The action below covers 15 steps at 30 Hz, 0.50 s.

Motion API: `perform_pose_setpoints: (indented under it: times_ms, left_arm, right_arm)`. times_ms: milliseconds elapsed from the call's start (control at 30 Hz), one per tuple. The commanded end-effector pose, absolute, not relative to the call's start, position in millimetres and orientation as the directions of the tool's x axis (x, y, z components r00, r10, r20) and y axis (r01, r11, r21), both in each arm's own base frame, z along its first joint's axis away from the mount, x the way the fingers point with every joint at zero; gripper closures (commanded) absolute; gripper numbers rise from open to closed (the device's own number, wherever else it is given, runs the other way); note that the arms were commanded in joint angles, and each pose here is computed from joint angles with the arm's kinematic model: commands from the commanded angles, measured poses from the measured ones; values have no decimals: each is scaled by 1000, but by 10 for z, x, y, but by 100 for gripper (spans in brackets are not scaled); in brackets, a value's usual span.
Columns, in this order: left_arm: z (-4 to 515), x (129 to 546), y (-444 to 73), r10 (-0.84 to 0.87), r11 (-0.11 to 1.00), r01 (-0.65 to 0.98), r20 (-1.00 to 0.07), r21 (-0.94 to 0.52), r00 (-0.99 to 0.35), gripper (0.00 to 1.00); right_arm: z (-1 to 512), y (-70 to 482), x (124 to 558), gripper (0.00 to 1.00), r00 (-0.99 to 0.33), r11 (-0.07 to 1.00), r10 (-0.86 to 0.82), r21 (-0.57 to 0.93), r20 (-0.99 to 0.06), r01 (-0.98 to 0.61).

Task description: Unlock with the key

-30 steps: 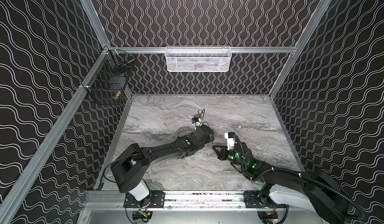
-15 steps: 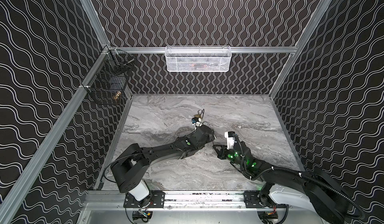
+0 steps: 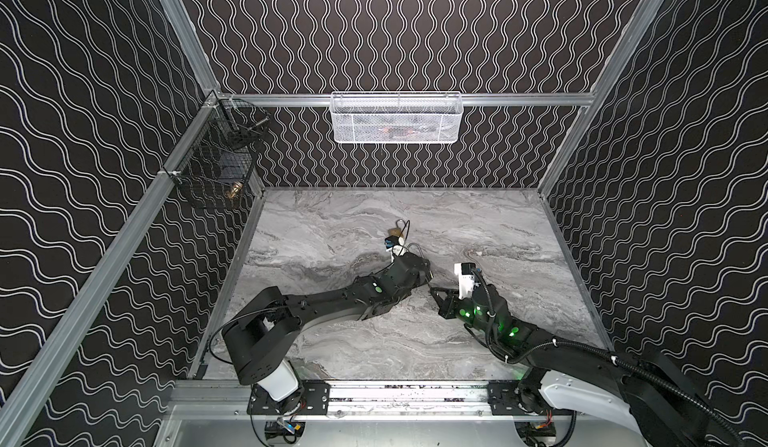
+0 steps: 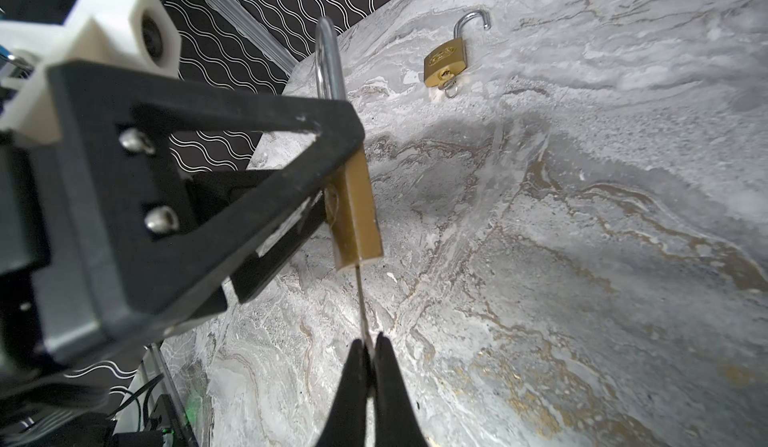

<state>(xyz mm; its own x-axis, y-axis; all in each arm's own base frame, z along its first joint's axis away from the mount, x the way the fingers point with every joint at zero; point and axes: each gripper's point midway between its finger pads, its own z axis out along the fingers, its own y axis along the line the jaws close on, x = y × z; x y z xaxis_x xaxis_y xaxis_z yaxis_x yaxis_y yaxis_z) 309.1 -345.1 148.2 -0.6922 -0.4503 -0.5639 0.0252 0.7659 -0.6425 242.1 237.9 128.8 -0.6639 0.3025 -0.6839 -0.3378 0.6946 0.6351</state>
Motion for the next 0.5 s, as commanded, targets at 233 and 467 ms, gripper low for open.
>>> perform_pose_setpoints:
  times_ms: [233,467]
  left_arm:
    - [1556,3116,-3466,-518,734,-47,-513,-678,-684,60]
    - [1474,3166,-3407,-607,686,-127,-467,-716,-643,62]
  right_arm:
    - [1477,2445,2540,100,-603,655,368,658,-708,-372]
    - [1473,2395,2590,100,-590,650,428,686,-685,-326]
